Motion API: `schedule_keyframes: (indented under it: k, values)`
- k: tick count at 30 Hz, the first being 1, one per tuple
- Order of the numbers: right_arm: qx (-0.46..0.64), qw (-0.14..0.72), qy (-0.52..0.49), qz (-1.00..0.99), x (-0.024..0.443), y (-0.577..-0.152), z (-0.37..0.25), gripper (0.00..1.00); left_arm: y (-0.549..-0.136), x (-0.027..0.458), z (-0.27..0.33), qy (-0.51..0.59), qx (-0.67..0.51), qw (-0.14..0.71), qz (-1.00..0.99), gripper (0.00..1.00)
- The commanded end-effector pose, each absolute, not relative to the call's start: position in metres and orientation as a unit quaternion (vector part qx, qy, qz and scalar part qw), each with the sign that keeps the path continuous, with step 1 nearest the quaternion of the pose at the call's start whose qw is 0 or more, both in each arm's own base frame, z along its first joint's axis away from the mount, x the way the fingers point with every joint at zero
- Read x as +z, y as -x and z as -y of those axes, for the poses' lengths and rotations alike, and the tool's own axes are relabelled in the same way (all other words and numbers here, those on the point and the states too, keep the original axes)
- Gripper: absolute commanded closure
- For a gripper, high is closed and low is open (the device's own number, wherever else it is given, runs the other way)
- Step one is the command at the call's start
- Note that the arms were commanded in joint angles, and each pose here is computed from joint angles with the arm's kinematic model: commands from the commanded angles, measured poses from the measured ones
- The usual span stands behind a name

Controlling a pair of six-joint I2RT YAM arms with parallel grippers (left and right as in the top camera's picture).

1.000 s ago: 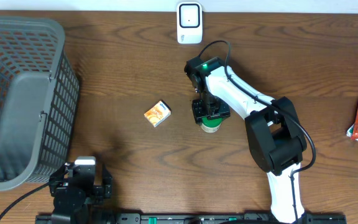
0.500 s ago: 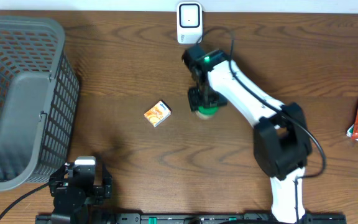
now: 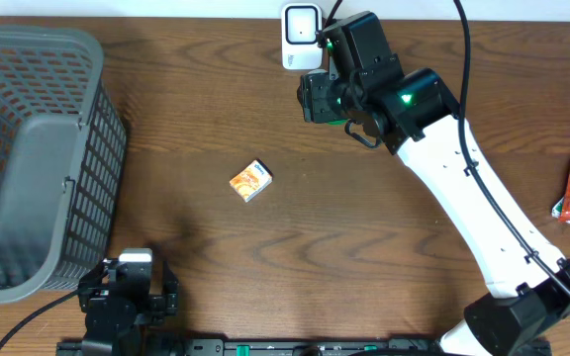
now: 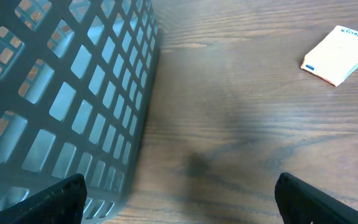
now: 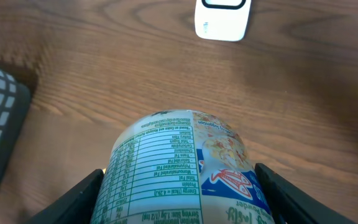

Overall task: Scan the item barcode
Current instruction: 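Lift the bottle and hold its label facing the scanner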

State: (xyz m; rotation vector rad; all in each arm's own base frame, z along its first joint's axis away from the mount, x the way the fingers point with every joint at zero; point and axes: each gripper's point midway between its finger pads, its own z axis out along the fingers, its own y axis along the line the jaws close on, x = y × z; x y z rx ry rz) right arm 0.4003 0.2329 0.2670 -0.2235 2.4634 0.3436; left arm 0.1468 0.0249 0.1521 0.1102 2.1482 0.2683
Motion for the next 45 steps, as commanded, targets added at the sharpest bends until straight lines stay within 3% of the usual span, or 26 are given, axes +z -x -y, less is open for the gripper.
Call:
schedule_keyframes:
  k: [1,11,16,19,27,34,45]
  values:
    - [0.101,0.346,0.100,-0.927,0.272,-0.413,-0.230,0.48,-0.146,0.153,-0.026,-0.037,0.108,0.470,-0.875,0.05]
    - [0.082,0.433,0.134,-0.888,0.258,-0.484,-0.255,0.47,-0.146,0.153,-0.026,-0.037,0.108,0.470,-0.875,0.05]
    - [0.072,0.483,0.138,-0.862,0.228,-0.538,-0.268,0.45,-0.146,0.153,-0.026,-0.037,0.108,0.470,-0.875,0.05]
    - [0.073,0.510,0.128,-0.848,0.214,-0.565,-0.268,0.40,-0.146,0.153,-0.026,-0.037,0.108,0.470,-0.875,0.05]
    - [0.085,0.589,0.084,-0.799,0.203,-0.623,-0.248,0.40,-0.146,0.153,-0.026,-0.037,0.108,0.470,-0.875,0.05]
    - [0.113,0.628,0.064,-0.767,0.188,-0.645,-0.247,0.36,-0.146,0.153,-0.026,-0.037,0.108,0.470,-0.875,0.05]
    - [0.151,0.611,0.044,-0.776,0.154,-0.652,-0.249,0.35,-0.146,0.153,-0.026,-0.037,0.108,0.470,-0.875,0.05]
